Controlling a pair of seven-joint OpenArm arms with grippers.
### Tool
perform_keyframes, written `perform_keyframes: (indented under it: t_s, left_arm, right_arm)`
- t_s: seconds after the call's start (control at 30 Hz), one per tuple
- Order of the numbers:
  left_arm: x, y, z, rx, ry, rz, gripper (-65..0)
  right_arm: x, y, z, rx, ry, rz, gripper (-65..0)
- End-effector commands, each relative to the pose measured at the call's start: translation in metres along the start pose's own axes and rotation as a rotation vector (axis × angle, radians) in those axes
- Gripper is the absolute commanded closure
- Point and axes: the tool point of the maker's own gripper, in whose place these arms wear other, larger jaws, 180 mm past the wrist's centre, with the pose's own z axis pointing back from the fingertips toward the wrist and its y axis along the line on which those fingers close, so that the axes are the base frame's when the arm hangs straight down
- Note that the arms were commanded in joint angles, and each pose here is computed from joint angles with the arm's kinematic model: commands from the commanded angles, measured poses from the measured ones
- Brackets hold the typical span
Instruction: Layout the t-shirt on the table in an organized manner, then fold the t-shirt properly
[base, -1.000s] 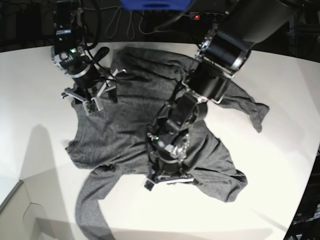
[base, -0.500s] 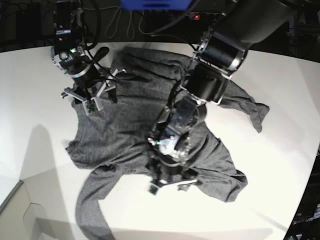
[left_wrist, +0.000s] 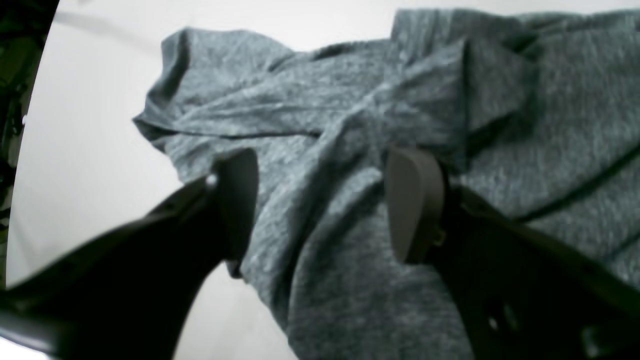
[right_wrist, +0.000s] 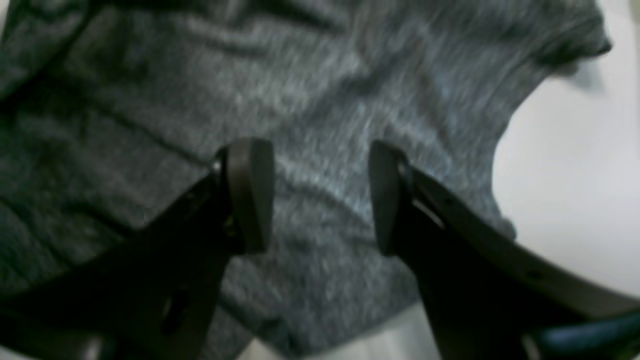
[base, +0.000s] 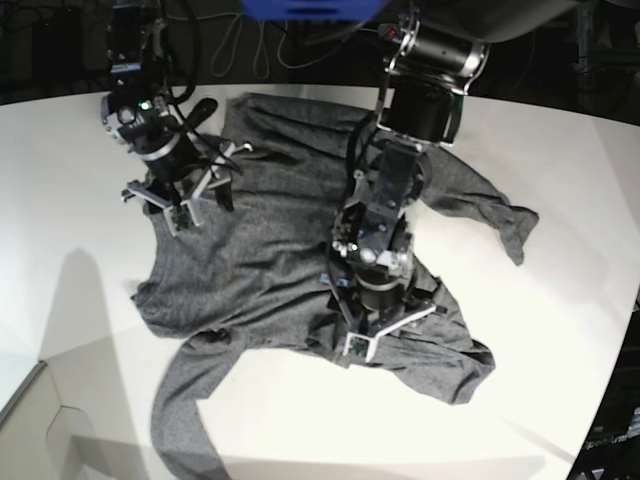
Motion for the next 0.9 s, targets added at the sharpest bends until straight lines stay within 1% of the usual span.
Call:
perform_keyframes:
  t_s: [0.0,0.07,0.1,0.13,0.2,0.23,0.3,0.33,0.4,0.43,0.5,0.57,0.63,0.7,0.77,0.87]
  left_arm:
    - [0.014,0.002,-0.001,0.013,-0.037,0.004,-38.9]
    - [-0.003,-0.005,-0.001,-0.002,-0.002,-0.006,-38.9]
    - [-0.011,-0.011,0.0,-0.025,0.014,-0.018,-38.9]
    - [-0.016,-0.022,0.002,-0.067,0.021,-0.046,-38.9]
    - [-0.03,-0.052,0.011,-0.186,0.044,-0.13,-38.8]
    - [-0.041,-0.066,0.016,-0.242,0.079,-0.174,-38.8]
    - [-0.059,-0.082,0.025,-0.319,0.164,-0.251,-38.8]
    - [-0.063,-0.088,0.03,-0.357,0.19,-0.284,-38.8]
    - [-0.065,-0.097,0.043,-0.413,0.205,-0.341,-38.8]
    - [-0.063,-0.101,0.052,-0.438,0.19,-0.365,-38.3]
    - [-0.042,-0.1,0.07,-0.46,0.111,-0.378,-34.6]
    - [-0.019,-0.092,0.085,-0.457,0.025,-0.372,-31.6]
    - [0.004,-0.083,0.098,-0.439,-0.05,-0.367,-30.6]
    - [0.021,-0.073,0.104,-0.412,-0.099,-0.355,-31.3]
    - [0.03,-0.068,0.106,-0.4,-0.127,-0.346,-31.7]
    - [0.047,-0.063,0.098,-0.386,-0.154,-0.351,-31.7]
  right_arm:
    - [0.013,-0.002,0.002,-0.001,-0.048,0.0,-31.0]
    - [0.013,-0.002,0.002,-0.001,-0.048,0.0,-31.0]
    - [0.013,-0.002,0.002,-0.001,-0.048,0.0,-31.0]
    - [0.013,-0.002,0.002,-0.001,-0.048,0.0,-31.0]
    - [0.013,-0.002,0.002,-0.001,-0.048,0.0,-31.0]
    - [0.013,-0.002,0.002,-0.001,-0.048,0.0,-31.0]
    - [0.013,-0.002,0.002,-0.001,-0.048,0.0,-31.0]
    - [0.013,-0.002,0.002,-0.001,-0.048,0.0,-31.0]
    - [0.013,-0.002,0.002,-0.002,-0.047,0.002,-31.0]
    - [0.013,-0.002,0.002,-0.002,-0.047,0.002,-31.0]
    - [0.014,-0.002,0.002,-0.002,-0.049,0.002,-31.0]
    - [0.014,-0.002,0.002,-0.002,-0.049,0.002,-31.0]
    - [0.014,-0.002,0.002,-0.002,-0.049,0.002,-31.0]
    - [0.014,-0.002,0.002,-0.001,-0.049,0.0,-31.0]
    - [0.014,-0.002,0.002,-0.001,-0.049,0.0,-31.0]
    - [0.014,-0.002,0.002,-0.001,-0.049,0.0,-31.0]
